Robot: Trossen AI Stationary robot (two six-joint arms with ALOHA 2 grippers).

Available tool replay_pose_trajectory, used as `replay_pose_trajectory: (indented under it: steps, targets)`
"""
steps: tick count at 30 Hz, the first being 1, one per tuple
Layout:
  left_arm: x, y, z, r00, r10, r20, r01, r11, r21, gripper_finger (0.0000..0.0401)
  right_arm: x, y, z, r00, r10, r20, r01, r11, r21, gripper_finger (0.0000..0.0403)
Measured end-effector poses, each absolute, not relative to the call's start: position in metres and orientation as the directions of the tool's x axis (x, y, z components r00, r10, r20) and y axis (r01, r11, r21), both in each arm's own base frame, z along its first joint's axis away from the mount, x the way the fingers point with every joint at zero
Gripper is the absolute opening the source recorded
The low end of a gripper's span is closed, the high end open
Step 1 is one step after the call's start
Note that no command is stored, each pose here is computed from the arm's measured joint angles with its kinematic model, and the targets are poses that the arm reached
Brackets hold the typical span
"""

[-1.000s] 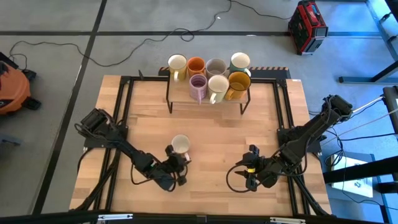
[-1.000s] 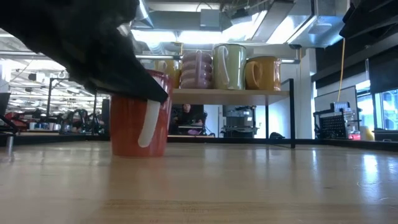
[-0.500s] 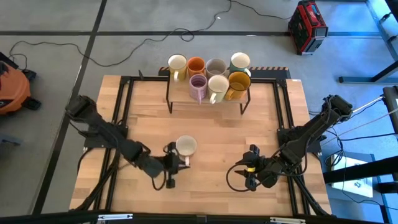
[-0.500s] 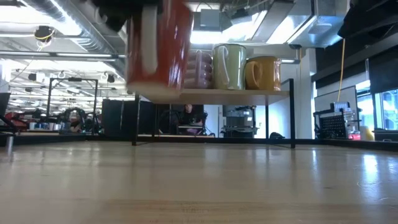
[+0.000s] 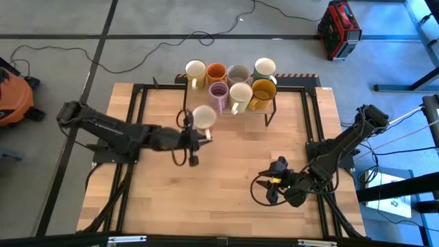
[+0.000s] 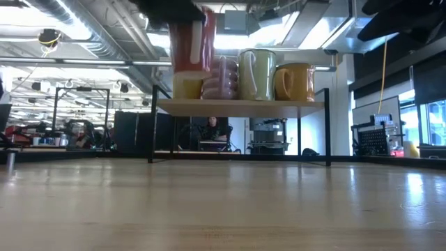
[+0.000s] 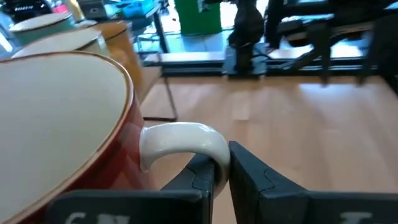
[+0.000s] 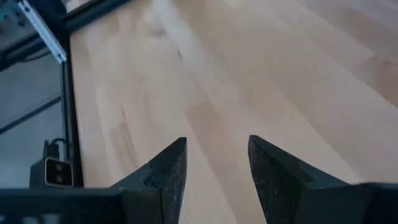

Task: Place coffee mugs
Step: Put the red mug on the shelf

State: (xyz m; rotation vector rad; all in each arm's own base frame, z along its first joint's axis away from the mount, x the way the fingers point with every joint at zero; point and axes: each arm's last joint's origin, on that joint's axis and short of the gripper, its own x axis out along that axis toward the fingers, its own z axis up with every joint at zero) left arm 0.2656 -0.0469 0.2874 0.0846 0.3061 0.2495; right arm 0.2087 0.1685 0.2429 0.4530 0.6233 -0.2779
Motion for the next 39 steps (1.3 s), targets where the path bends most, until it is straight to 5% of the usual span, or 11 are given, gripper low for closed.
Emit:
replay_pose_trajectory:
  steps: [15, 39]
  targets:
    - [0.252, 0.007, 0.295, 0.857, 0.390, -0.336, -0.374, 0.920, 0.113, 0.0021, 0.209, 0.167, 0.242, 0.785, -0.161, -0.598, 0.427, 0.840, 0.335, 0.0160]
    - [0.257, 0.053, 0.266, 0.860, 0.398, -0.318, -0.401, 0.914, 0.060, 0.0021, 0.209, 0.167, 0.242, 0.792, -0.172, -0.586, 0.430, 0.838, 0.335, 0.0160]
